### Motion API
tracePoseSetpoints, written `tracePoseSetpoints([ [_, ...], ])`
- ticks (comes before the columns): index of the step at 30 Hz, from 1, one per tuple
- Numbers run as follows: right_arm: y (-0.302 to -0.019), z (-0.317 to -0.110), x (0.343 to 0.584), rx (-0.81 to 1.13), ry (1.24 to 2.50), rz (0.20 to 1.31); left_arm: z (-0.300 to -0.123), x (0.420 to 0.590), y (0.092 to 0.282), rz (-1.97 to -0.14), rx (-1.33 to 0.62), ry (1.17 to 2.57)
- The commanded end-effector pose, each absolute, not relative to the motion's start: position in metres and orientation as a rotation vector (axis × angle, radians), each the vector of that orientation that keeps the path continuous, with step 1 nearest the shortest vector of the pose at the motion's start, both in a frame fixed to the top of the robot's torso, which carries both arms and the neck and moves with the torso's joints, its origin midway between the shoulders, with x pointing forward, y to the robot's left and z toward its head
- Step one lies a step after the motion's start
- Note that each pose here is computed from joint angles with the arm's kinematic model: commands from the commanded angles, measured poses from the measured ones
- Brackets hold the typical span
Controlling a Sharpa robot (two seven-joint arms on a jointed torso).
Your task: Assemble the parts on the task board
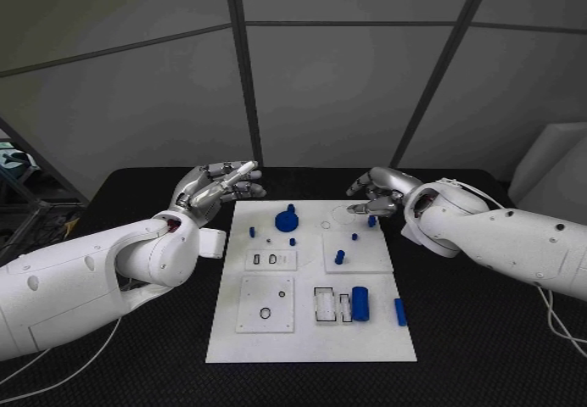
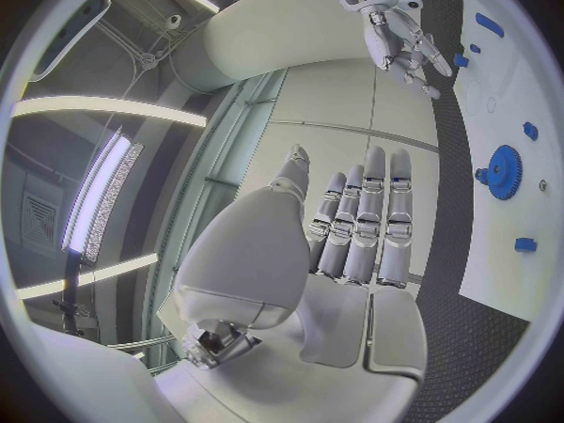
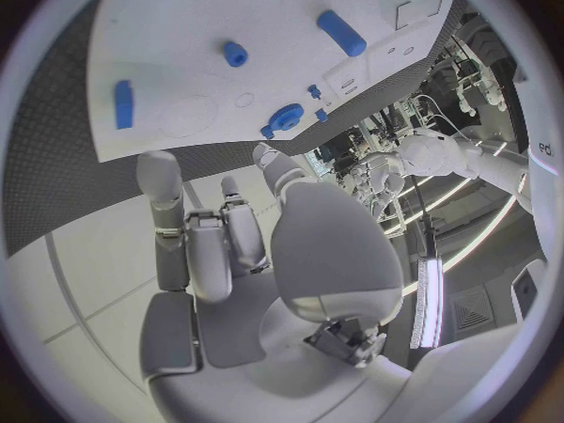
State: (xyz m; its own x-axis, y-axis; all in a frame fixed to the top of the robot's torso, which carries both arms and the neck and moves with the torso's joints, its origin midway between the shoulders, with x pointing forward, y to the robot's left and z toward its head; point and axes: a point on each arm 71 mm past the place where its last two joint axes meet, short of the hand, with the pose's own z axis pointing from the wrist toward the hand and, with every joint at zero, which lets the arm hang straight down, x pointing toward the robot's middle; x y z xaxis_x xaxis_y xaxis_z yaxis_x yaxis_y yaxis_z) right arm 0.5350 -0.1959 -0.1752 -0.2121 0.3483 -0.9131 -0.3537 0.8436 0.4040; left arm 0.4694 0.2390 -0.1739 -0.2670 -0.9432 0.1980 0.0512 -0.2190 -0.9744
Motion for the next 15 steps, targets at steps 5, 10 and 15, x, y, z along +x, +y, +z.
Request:
tracePoseSetpoints([
  [5,-0.233,-0.175,0.538,0.122,1.682,0.774,-0.174,0.473,0.241,-1.608,-1.169,1.228],
  [10,-0.253,-0.174,0.539,0.224,1.662,0.811,-0.176,0.475,0.243,-1.6,-1.173,1.227],
  [15,-0.263,-0.176,0.542,0.273,1.664,0.817,-0.177,0.476,0.243,-1.596,-1.174,1.226],
])
